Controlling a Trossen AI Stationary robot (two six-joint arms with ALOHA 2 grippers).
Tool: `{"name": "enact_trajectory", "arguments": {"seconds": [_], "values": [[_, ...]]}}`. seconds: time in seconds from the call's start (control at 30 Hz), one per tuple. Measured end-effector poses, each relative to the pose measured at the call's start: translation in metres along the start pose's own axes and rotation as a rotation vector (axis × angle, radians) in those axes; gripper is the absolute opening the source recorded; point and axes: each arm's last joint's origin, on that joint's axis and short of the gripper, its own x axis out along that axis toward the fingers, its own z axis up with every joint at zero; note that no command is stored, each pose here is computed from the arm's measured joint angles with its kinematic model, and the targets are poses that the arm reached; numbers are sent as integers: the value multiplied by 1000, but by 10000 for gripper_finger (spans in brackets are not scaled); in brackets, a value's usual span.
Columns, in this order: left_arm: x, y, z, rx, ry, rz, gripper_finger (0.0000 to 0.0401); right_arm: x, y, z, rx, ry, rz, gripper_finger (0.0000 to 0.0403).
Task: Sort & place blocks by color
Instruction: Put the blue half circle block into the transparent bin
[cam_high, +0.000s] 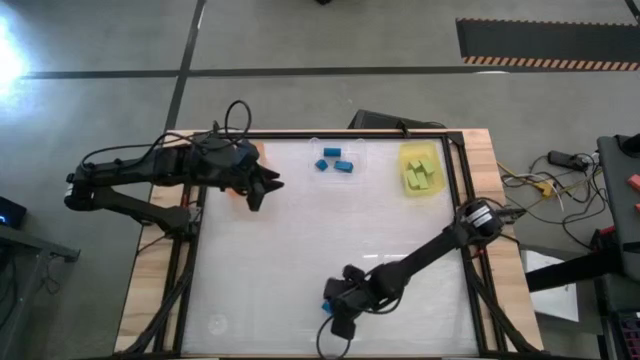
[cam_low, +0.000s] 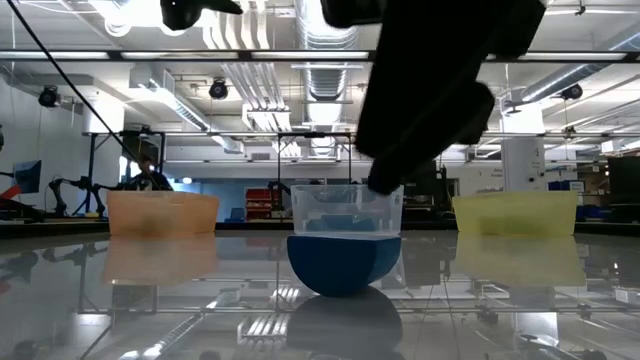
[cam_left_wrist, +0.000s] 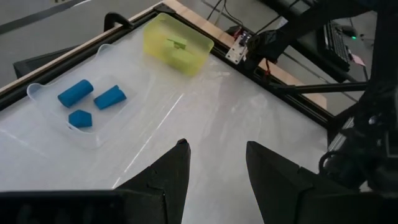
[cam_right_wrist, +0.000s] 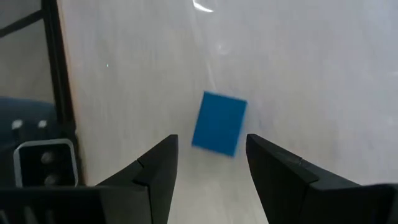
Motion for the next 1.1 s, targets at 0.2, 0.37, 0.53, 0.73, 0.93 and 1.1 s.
{"name": "enact_trajectory", "arguments": {"seconds": [0.2, 0.37, 0.53, 0.73, 0.93, 1.1], "values": [[3, 0, -1, 1, 9, 5, 141, 26, 3, 0, 28, -32, -7, 180], [5, 0, -1, 9, 14, 8, 141, 28, 3, 2, 45, -53, -34, 172], [6, 0, -1, 20, 17, 10, 141, 30, 1, 1, 48, -52, -50, 154], [6, 0, -1, 29, 19, 11, 141, 37, -1, -2, 43, -37, -68, 156], [6, 0, -1, 30, 18, 12, 141, 40, -3, -6, 53, -8, -79, 194], [6, 0, -1, 38, 15, 18, 141, 40, -3, -6, 47, -5, -82, 204]]}}
